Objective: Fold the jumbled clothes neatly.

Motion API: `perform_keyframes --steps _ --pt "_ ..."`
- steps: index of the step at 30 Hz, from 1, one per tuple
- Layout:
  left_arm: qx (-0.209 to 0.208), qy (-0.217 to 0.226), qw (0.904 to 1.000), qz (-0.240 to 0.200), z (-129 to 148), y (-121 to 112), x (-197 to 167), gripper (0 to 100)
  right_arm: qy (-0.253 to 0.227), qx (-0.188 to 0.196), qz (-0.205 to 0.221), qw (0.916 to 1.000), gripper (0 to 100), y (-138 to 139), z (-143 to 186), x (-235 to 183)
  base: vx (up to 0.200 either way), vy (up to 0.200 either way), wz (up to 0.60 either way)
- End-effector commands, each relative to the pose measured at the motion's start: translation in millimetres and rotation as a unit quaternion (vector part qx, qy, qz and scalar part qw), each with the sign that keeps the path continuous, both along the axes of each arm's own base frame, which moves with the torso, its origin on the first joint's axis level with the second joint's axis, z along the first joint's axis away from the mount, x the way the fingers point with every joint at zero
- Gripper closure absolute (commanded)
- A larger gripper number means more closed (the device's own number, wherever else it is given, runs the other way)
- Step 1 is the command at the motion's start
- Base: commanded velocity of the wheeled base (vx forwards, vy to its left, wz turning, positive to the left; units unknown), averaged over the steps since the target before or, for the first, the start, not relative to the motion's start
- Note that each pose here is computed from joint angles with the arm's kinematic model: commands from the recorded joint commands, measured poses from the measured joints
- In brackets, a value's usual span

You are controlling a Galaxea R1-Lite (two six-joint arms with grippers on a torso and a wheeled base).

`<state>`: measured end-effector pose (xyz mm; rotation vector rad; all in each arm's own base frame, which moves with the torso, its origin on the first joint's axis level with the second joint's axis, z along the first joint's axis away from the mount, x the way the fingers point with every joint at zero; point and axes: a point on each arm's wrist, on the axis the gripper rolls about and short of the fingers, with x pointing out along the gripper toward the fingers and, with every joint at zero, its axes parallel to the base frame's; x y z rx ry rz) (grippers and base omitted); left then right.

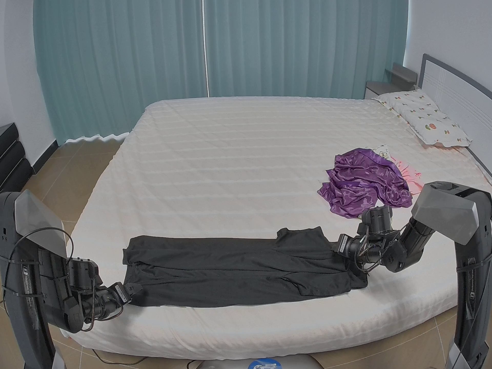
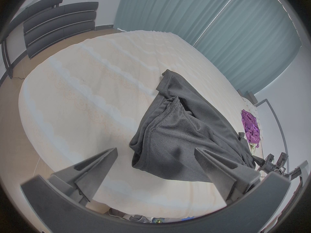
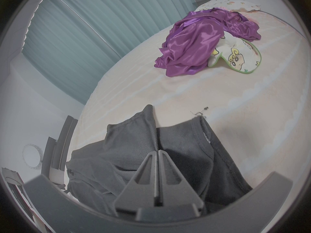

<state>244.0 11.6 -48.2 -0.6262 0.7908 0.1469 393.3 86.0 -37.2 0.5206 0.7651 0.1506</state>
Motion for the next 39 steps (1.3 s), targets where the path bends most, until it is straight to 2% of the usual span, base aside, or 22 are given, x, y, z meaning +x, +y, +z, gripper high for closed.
perform_keyframes --steps 1,12,13,17,20,26,30,35,39 --pt "0.0 0.001 1.0 0.0 0 0 0 0 0.008 -0.005 0.005 0.9999 100 0 0 -7 0.0 0.0 0.0" --pt "0.0 0.0 1.0 0.0 0 0 0 0 0.021 -0.014 0.013 0.9996 100 0 -3 -15 0.0 0.0 0.0" --pt "-0.002 -0.001 1.0 0.003 0 0 0 0 0.018 -0.015 0.015 0.9996 0 1 -4 -15 0.0 0.0 0.0" --pt "-0.012 -0.002 0.9998 0.012 2 0 0 0 0.013 -0.01 0.012 0.9998 0 2 0 -15 0.0 0.0 0.0" --pt "-0.014 -0.004 0.9998 0.016 4 1 -1 0 -0.002 0.004 0.002 1.0 0 0 21 -17 0.0 0.0 0.0" --pt "-0.012 -0.014 0.9997 0.015 12 1 -4 0 0.009 0.02 -0.019 0.9996 0 -4 37 -35 0.0 0.0 0.0" --pt "-0.012 -0.01 0.9998 0.015 13 -1 -7 0 0.017 0.018 -0.024 0.9994 0 -7 39 -47 0.0 0.0 0.0" --pt "-0.013 -0.005 0.9999 0.008 10 -4 -8 0 0.029 -0.005 -0.062 0.9976 0 -8 35 -55 0.0 0.0 0.0" --pt "-0.007 0.001 1.0 0.001 3 -6 -5 0 0.041 0.001 -0.08 0.996 0 -10 34 -63 0.0 0.0 0.0"
